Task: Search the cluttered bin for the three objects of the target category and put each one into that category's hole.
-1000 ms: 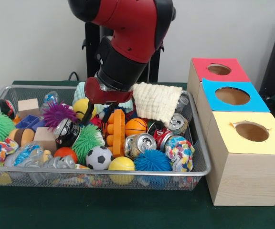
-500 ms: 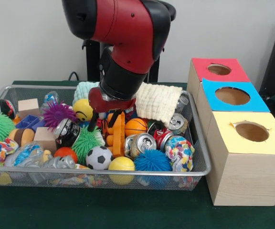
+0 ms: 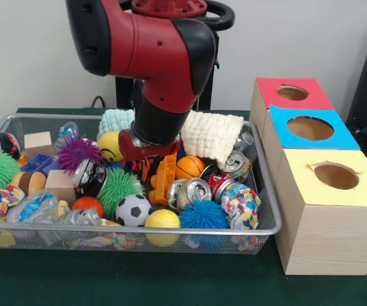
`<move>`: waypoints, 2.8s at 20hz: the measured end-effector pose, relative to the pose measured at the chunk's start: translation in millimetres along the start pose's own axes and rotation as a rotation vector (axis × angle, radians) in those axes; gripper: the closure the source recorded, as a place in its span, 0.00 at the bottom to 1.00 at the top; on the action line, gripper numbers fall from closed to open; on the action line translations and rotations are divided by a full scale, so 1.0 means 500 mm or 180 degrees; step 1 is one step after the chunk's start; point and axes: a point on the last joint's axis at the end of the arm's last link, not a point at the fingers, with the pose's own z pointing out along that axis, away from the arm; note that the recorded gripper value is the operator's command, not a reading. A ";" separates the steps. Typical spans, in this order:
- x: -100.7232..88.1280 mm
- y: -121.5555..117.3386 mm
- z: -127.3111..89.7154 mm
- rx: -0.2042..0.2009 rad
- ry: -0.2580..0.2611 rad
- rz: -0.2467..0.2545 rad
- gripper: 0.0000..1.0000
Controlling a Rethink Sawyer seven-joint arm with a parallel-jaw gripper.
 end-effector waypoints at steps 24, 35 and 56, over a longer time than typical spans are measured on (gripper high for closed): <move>-0.066 -0.002 -0.013 -0.0151 -0.0161 0.0269 0.00; -0.056 -0.017 0.001 -0.0354 0.0565 0.0356 0.00; -0.045 -0.019 0.001 -0.0523 0.0700 0.0465 0.00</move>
